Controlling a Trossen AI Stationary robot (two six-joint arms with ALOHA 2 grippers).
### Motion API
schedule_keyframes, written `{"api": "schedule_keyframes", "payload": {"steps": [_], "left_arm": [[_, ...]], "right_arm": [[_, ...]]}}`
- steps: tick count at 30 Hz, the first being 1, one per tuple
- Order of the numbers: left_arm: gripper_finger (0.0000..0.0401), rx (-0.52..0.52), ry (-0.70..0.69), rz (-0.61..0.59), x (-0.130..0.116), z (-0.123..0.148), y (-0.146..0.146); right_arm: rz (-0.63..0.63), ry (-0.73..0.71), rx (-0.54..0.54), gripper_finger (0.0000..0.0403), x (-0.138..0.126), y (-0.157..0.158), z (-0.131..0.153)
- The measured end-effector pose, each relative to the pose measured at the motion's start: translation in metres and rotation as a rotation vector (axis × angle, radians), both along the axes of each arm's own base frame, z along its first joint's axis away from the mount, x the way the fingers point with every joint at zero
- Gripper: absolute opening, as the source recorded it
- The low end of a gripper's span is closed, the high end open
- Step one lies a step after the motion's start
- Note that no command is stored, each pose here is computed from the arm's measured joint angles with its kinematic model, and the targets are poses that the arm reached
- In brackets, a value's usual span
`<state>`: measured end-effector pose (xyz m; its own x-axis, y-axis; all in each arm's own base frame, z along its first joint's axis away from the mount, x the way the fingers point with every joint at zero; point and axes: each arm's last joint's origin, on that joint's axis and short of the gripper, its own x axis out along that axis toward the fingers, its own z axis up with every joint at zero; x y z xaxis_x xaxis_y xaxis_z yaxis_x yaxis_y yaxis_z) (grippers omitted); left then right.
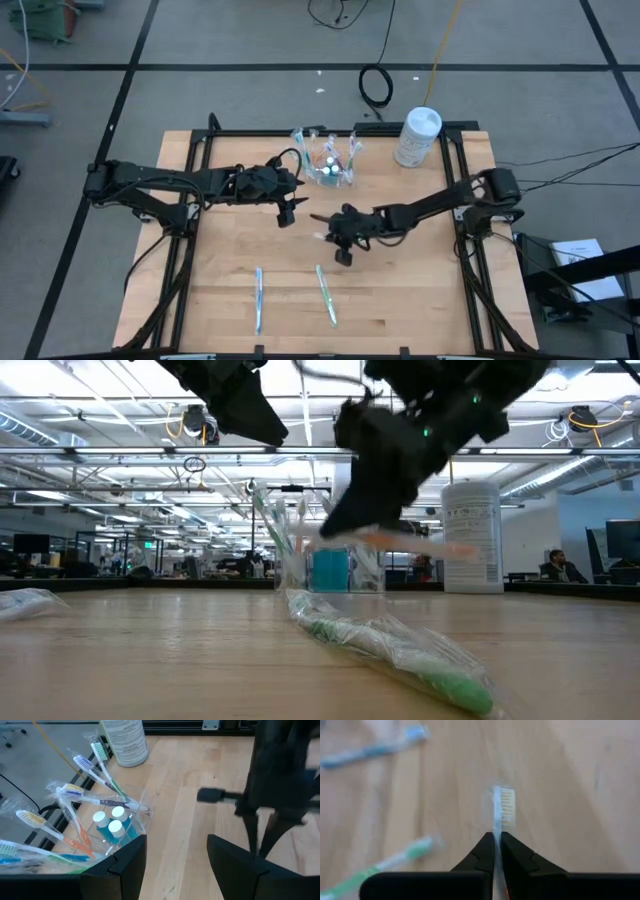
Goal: Pick & Place toothbrushing station
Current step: Put the orange toothbrush into the transparent organizer
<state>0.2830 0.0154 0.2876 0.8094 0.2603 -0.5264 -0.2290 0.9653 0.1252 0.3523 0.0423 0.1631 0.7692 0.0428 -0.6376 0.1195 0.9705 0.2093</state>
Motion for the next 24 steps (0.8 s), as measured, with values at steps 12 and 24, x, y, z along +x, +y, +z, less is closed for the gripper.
{"api": "schedule_keyframes", "payload": {"steps": [12,24], "left_arm": [[0.0214,0.26,-0.145,0.173,-0.004,0.028,0.007],[0.0214,0.356,-0.12,0.18,-0.006,0.03,0.009]], "right_arm": [[-0.205,-0.363,-0.365,0.0012,-0.012,-0.024,0.081],[-0.372,-0.761,-0.499,0.0012,-0.021,-0.095,0.09]]}}
